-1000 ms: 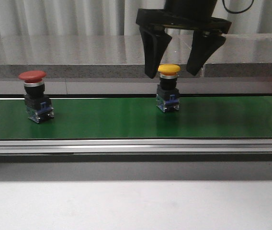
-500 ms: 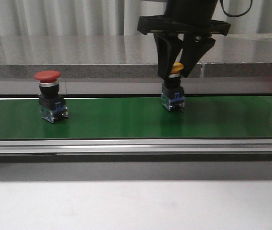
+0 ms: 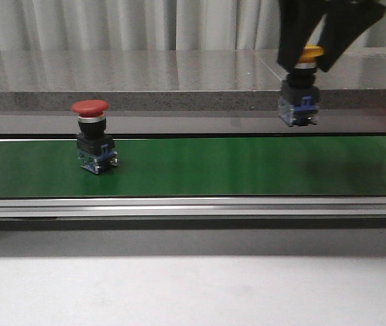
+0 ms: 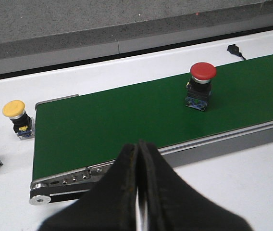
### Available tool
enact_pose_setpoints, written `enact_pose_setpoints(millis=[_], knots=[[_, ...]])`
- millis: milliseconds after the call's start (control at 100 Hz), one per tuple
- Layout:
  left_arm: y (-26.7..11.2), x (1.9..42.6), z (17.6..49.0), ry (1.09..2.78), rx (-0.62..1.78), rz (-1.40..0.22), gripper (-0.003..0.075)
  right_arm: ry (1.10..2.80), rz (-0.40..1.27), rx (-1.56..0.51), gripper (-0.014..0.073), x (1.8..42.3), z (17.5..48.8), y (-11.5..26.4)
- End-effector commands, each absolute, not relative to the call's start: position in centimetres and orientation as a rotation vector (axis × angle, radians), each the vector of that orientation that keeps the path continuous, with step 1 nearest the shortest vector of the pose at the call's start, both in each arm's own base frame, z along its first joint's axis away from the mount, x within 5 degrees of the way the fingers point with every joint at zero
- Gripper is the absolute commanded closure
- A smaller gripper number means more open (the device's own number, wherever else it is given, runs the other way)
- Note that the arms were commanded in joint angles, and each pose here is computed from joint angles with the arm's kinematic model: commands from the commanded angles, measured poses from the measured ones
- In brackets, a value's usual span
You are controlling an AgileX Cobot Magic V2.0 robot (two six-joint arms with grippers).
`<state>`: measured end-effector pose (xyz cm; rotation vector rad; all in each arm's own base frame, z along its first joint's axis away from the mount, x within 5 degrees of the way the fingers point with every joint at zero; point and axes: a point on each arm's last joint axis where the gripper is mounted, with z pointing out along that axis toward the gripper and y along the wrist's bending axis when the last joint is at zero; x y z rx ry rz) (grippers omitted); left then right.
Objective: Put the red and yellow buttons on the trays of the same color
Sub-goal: 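Grasp the yellow button riding on the belt with the right gripper, then lower the yellow button into the yellow tray and open the right gripper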
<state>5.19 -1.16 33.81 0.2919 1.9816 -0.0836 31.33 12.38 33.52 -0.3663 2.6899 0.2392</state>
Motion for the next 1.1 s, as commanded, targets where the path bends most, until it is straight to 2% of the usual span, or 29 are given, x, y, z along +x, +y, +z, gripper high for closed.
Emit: enact_pose_setpoints(millis=[0, 340, 800, 1090], knots=[[-1.3, 5.4, 35.0, 1.899, 0.28, -0.102, 0.0741, 2.572, 0.249, -0.276, 0.0463, 29.5, 36.6, 10.0], [-1.3, 5.4, 35.0, 1.899, 0.28, -0.102, 0.0741, 2.484, 0.133, 0.123, 0.0463, 26.2, 39.1, 0.4], [-1.3, 5.4, 35.0, 1.899, 0.28, -0.102, 0.0741, 2.363, -0.043, 0.665, 0.0463, 24.5, 39.1, -10.3], [-1.3, 5.4, 35.0, 1.899, 0.28, -0.102, 0.0741, 2.269, -0.076, 1.038, 0.0463, 24.6, 36.6, -16.7]])
